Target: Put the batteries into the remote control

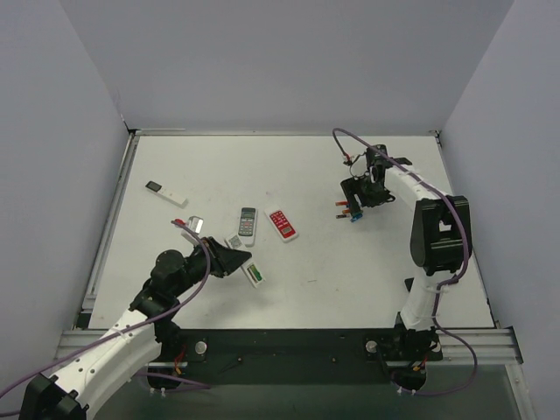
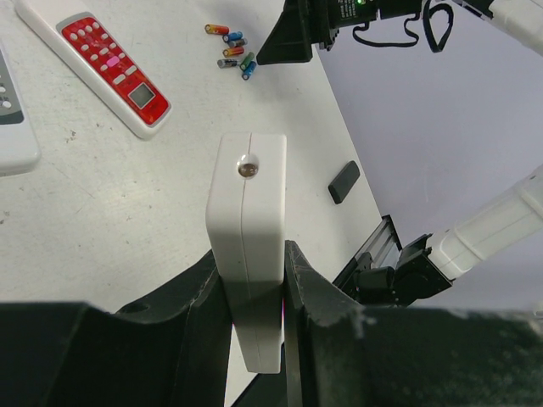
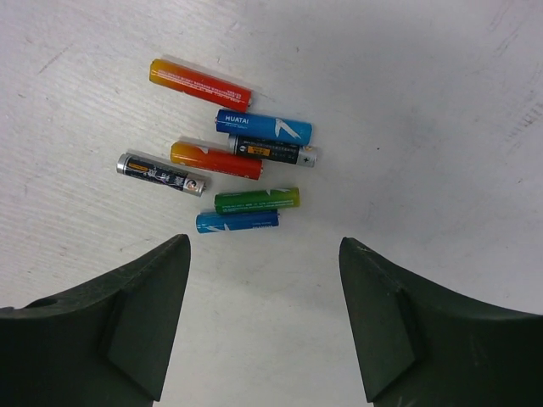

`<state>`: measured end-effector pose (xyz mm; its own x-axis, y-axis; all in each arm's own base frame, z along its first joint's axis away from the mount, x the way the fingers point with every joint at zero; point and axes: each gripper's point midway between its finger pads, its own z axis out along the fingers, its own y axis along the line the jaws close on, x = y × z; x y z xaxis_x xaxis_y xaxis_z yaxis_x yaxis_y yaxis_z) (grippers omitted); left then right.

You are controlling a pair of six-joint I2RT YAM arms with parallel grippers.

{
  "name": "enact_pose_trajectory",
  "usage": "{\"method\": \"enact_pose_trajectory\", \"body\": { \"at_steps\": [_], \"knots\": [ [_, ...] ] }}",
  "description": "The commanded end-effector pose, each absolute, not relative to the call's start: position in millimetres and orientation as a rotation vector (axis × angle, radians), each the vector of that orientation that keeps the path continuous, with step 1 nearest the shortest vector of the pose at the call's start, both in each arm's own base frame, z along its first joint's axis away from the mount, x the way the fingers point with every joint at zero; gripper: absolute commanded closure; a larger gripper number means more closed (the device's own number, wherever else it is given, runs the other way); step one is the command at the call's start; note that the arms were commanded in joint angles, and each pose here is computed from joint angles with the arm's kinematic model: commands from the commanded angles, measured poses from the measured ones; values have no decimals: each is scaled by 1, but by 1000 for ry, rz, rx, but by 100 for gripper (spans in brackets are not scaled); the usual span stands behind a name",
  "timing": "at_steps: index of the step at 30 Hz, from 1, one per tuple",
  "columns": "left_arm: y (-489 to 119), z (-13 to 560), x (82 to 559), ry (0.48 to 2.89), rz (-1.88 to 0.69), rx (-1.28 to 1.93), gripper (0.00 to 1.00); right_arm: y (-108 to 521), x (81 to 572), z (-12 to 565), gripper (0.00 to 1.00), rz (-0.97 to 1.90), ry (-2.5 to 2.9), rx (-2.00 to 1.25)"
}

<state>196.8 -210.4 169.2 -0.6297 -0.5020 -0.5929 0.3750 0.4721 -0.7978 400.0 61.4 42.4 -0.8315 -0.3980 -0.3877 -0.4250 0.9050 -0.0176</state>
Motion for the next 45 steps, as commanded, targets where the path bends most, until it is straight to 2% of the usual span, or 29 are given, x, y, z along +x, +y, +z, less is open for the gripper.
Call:
{"method": "enact_pose_trajectory", "body": {
  "at_steps": [1,26,32,33,37,41,45],
  "knots": [
    [-214,193,200,1789,-1299,-61,100,58,393,41,35,98,2727,-742],
    [-217,193,203,1801,-1309,-62,100,69,405,12,41,79,2759,-864],
    [-217,194,203,1801,-1310,-61,100,67,404,8,56,65,2769,-865],
    [-217,194,203,1801,-1309,-59,100,67,405,10,62,62,2765,-857],
    [-217,195,203,1798,-1311,-57,100,65,408,26,76,32,2741,-804],
    [-217,196,204,1795,-1308,-63,100,67,409,57,82,0,2690,-685],
    [-216,196,205,1796,-1306,-76,100,70,399,100,82,-129,2635,-428]
  ]
}}
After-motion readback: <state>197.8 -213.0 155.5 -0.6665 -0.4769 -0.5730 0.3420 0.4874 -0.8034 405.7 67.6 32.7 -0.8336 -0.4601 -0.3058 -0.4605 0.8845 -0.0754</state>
